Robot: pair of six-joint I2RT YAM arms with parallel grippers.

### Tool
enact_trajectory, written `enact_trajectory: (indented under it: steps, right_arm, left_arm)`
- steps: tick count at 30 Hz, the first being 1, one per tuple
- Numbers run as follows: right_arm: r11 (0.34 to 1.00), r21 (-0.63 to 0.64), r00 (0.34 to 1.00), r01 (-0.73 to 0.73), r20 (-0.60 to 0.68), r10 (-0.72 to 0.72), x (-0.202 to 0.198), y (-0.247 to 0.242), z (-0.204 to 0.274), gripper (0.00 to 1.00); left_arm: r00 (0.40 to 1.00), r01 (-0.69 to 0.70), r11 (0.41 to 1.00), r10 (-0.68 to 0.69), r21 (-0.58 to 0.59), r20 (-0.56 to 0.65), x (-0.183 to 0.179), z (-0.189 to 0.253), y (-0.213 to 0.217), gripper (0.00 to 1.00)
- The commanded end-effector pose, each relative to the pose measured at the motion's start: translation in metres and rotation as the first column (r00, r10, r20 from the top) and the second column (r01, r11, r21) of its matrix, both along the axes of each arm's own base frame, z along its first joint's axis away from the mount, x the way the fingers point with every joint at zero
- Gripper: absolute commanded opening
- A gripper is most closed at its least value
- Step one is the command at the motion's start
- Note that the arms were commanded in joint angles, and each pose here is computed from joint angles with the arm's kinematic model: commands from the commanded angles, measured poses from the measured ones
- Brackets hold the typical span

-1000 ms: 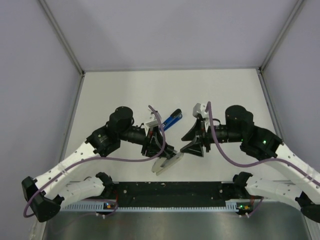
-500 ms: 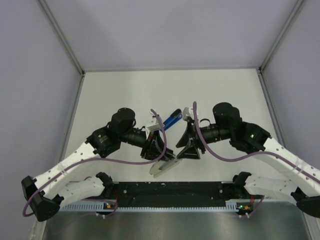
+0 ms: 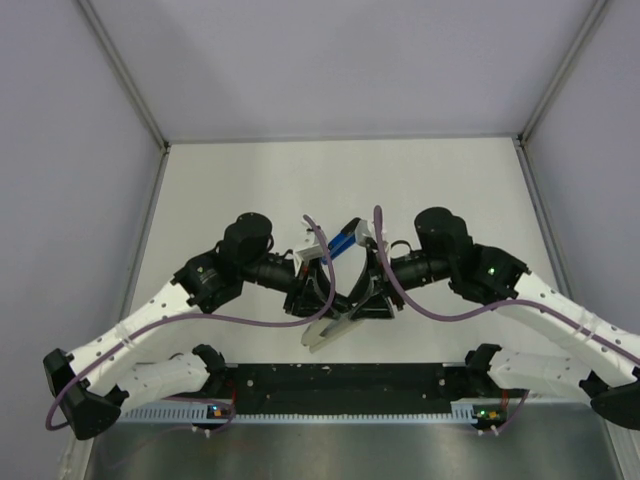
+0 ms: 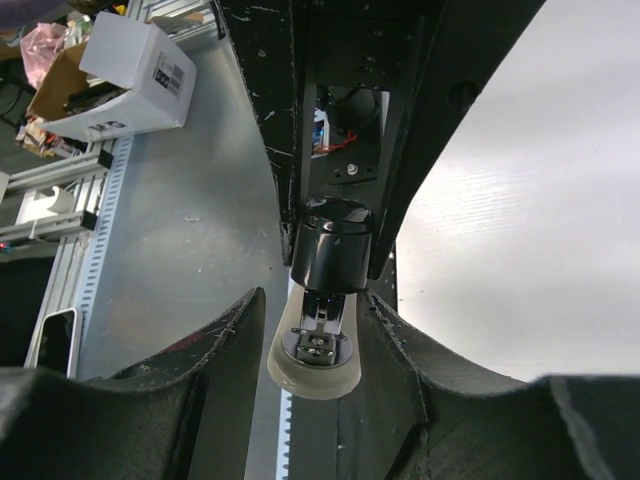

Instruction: Unload the staples from the stapler

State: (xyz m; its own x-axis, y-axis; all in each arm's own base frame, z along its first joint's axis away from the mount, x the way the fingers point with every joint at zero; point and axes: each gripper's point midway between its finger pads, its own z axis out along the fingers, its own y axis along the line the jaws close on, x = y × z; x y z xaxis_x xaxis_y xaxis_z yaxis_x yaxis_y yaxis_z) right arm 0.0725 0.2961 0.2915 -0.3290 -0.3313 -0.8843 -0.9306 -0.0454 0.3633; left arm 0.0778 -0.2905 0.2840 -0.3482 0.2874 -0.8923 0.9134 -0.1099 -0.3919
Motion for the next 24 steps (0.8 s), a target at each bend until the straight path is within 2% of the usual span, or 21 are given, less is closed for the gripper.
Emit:
enact_trajectory:
  steps: [1,3,9,15,24]
  right_arm:
    - [0.999,0.031,0.999,-0.043,0.017,0.043,-0.008,0.008,0.004,0.42]
    - [0.999,0.024,0.999,-0.046,0.011,0.046,-0.009,0.008,0.001,0.42]
    - [0.999,0.004,0.999,-0.047,0.003,0.047,-0.012,0.01,-0.007,0.32]
    - [0.999,-0.012,0.999,-0.037,-0.003,0.037,-0.012,0.008,-0.017,0.15]
    - [0.999,0.022,0.997,-0.044,-0.065,0.045,-0.026,0.001,-0.034,0.15]
  left_arm:
    - [0.996,0.014,0.995,-0.006,-0.096,0.088,0.002,0.037,-0.006,0.0]
    - [0.996,0.01,0.995,-0.001,-0.094,0.088,0.002,0.037,-0.006,0.0]
    - [0.995,-0.021,0.995,0.031,-0.102,0.094,0.006,0.041,-0.007,0.0]
    - [0.995,-0.001,0.99,0.015,-0.143,0.1,0.0,0.053,-0.006,0.0]
    - [0.988,-0.06,0.976,0.088,-0.208,0.129,0.011,0.074,-0.01,0.0]
